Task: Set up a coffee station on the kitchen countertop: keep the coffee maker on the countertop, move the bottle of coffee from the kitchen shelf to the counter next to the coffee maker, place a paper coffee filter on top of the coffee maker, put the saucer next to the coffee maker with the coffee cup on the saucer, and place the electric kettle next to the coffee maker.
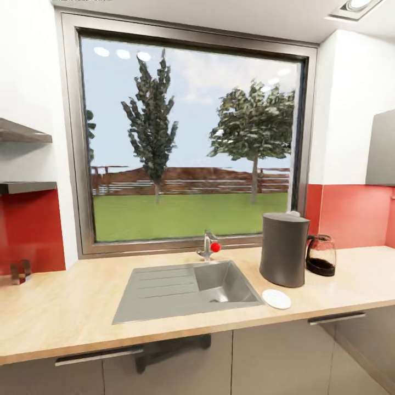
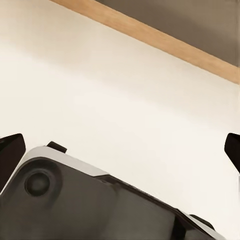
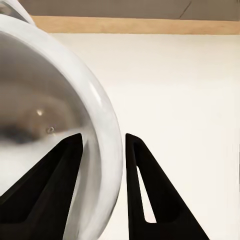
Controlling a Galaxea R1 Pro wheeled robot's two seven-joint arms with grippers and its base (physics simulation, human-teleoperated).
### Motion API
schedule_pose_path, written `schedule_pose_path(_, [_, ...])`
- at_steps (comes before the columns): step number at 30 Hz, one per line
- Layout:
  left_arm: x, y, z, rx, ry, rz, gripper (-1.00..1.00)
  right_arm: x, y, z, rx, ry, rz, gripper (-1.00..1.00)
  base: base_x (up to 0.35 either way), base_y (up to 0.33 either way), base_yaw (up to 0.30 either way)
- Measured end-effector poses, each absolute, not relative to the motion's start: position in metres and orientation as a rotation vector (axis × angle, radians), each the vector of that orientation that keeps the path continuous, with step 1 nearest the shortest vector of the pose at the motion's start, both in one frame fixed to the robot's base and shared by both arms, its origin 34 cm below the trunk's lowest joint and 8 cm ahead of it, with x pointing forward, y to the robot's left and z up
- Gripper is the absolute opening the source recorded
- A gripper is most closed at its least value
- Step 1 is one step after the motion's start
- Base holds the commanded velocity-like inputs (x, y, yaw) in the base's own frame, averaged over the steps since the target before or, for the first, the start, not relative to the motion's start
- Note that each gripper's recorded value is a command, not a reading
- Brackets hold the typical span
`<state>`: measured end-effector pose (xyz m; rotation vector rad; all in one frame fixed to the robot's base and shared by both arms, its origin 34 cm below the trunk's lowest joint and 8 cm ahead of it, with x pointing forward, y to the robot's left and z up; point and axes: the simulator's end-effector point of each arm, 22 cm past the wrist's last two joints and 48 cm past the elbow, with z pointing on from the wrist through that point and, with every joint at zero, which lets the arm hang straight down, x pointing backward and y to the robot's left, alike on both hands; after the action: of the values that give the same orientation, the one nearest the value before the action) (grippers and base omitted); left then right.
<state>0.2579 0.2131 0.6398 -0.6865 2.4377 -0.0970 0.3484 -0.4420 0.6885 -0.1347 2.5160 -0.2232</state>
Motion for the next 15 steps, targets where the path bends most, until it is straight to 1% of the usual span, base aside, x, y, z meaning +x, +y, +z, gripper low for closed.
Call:
schedule_pose_path(2, [0.2577, 0.2131, 0.6397, -0.686, 2.438, -0.097, 1.0, 0.3482, -0.4426, 0.6885, -0.135, 2.517, -0.224, -1.0, 0.041, -0.296, 0.149])
schedule_pose_path(5, [0.2575, 0.2131, 0.6397, -0.686, 2.439, -0.097, 1.0, 0.348, -0.4434, 0.6886, -0.135, 2.517, -0.226, -1.0, 0.018, -0.304, 0.065])
schedule_pose_path(15, [0.2578, 0.213, 0.6397, -0.686, 2.439, -0.097, 1.0, 0.3479, -0.4441, 0.6887, -0.134, 2.517, -0.227, -1.0, 0.003, -0.313, 0.011])
